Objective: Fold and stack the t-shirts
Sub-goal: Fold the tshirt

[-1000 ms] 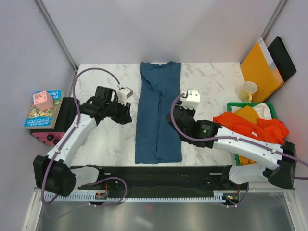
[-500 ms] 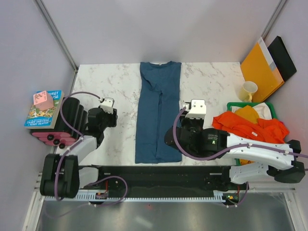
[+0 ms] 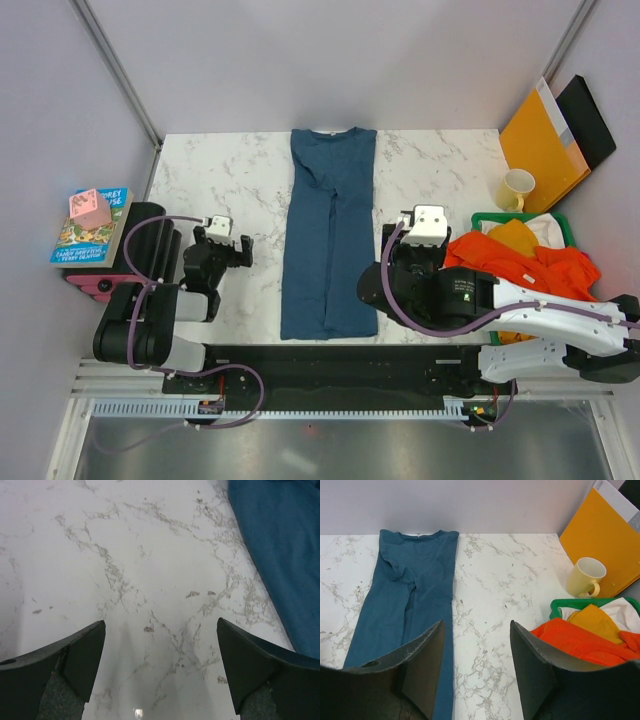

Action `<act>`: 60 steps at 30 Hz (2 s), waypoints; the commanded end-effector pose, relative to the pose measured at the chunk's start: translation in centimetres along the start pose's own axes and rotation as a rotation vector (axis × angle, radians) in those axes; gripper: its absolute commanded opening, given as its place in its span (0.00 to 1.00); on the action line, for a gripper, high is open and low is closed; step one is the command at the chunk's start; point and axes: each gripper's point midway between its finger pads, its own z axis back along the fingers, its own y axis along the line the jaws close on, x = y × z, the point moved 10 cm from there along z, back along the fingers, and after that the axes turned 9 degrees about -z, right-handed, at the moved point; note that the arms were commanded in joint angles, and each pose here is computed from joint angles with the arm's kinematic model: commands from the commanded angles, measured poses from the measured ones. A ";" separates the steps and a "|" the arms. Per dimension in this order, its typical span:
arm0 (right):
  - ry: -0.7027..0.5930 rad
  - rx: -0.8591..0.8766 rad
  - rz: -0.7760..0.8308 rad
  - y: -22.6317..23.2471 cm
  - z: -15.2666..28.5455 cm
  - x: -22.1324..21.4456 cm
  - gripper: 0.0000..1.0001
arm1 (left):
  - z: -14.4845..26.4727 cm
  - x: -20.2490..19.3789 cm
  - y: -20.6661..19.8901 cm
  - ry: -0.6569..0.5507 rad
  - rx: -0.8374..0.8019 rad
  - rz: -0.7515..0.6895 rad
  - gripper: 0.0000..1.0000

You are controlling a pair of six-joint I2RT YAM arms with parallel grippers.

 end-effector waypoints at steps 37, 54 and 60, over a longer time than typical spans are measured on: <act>0.011 -0.126 0.029 -4.9 -2.1 -5.1 0.95 | -1.2 2.6 2.7 -0.135 0.065 0.096 1.00; 0.130 -0.103 0.074 -1.6 -3.5 -6.6 0.95 | 5.1 20.0 -6.1 0.205 0.056 0.122 1.00; 0.242 -0.022 -0.022 -1.5 -3.6 -7.8 0.86 | 11.7 17.0 -7.5 0.304 -0.025 0.718 1.00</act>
